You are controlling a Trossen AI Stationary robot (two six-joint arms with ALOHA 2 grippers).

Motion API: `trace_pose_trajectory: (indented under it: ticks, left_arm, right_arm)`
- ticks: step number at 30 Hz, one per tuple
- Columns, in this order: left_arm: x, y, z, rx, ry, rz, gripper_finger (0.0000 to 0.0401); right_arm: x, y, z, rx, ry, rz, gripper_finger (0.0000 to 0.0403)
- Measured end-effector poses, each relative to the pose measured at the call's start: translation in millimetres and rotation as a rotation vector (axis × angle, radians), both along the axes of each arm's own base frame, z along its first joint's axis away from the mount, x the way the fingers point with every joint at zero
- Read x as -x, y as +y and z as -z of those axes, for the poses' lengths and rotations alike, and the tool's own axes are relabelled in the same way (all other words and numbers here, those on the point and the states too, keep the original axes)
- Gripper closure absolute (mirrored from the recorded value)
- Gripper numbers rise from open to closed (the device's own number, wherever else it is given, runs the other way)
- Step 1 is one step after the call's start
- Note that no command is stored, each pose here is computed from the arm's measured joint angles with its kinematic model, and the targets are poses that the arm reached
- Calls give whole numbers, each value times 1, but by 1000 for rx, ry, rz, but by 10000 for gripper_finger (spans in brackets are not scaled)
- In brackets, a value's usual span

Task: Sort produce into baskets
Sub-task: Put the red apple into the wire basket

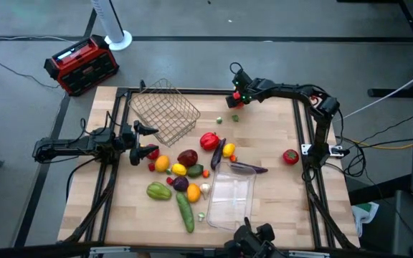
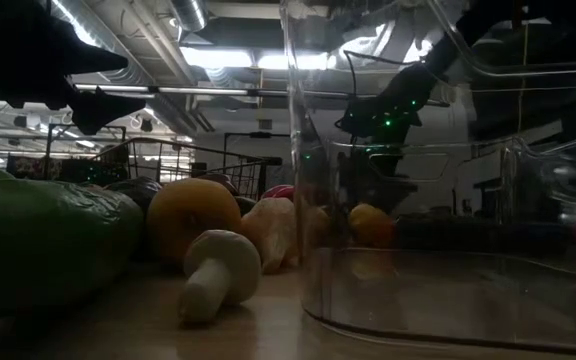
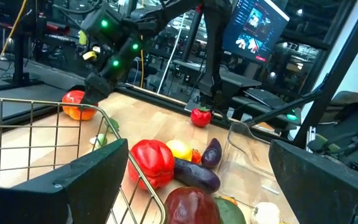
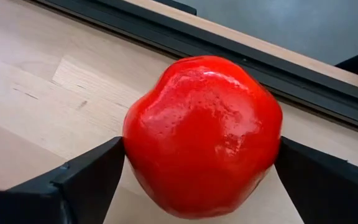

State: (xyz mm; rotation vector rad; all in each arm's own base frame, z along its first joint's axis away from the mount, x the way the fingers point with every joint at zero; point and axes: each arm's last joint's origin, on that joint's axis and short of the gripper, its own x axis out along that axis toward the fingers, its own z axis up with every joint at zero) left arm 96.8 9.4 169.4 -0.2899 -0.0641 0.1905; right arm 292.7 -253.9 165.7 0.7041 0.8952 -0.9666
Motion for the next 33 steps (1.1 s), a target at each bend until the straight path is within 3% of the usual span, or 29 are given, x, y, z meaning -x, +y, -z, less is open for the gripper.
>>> trace_pose_trajectory:
  ticks: [18, 27, 33]
  left_arm:
    - [0, 0, 0, -7, 2, 0, 15]
    - [0, 0, 0, -1, 0, 0, 15]
    - [0, 0, 0, 1, 0, 0, 15]
  right_arm:
    - [1, 0, 1, 22, 36, -12, 15]
    - [1, 0, 0, 13, 29, -19, 89]
    - [5, 4, -4, -12, 39, -26, 90]
